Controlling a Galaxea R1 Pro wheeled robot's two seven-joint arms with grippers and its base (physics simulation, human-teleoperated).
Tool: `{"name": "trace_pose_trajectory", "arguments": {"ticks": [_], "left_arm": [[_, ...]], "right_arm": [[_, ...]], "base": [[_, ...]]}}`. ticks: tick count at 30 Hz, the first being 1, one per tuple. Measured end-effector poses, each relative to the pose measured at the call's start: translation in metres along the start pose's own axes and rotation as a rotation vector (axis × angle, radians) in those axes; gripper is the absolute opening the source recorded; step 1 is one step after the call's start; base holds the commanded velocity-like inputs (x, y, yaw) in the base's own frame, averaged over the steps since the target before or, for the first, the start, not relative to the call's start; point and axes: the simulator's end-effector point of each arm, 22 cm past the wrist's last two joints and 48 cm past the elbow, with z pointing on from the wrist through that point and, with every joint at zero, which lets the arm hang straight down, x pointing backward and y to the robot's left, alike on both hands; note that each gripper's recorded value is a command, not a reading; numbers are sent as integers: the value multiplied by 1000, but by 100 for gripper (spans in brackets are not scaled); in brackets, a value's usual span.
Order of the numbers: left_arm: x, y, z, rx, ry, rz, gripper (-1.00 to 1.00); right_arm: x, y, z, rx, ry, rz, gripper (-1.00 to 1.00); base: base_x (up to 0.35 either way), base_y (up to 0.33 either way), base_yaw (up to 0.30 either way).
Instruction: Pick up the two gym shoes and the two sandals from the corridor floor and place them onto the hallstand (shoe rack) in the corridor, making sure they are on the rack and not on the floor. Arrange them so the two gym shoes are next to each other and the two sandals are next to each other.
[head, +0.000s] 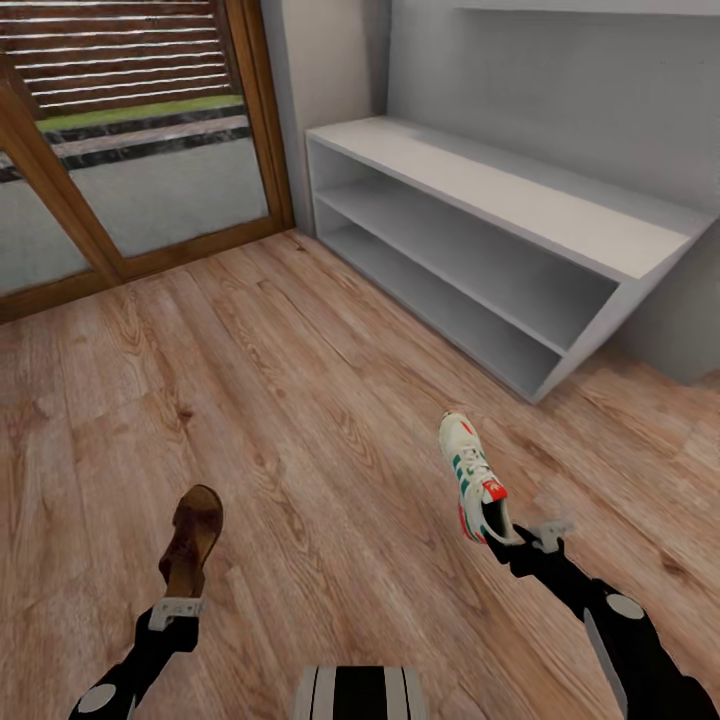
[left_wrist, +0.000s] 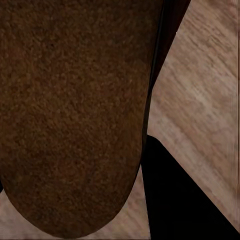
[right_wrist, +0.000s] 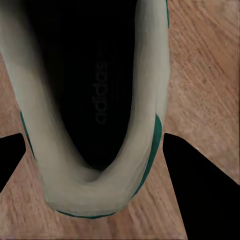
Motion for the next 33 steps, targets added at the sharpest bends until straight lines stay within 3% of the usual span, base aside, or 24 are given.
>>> {"name": "trace_pose_trajectory", "arguments": {"ticks": [2,6,9,14,16,23,33], "left_arm": [[8,-4,-9,1,-15,-3,-100],[15,-2,-18,-29,-31,-11,-100],[24,7,-31,-89,-53,-3,-100],[21,16,-45,-150,-111,13,-100],[23,15,-49,-158,-119,9,-100],[9,17,-54,-172,-161,-19,-100],[-2,10,-59,-156,-189,-43,-100]], "right_arm": [[50,-1,-4,34,1,11,-100],[79,-13,-16,126,-43,5,-100],[108,-16,-30,177,-50,6,-100],[130,-10,-50,197,-80,3,-100],[151,-4,-60,197,-59,14,-100],[158,-10,-74,212,-49,24,-100],[136,-12,-78,216,-96,18,-100]], "base": [[0,0,0],[0,0,0],[0,0,-8],[0,0,-43],[0,0,-57],[0,0,-59],[0,0,-31]]}}
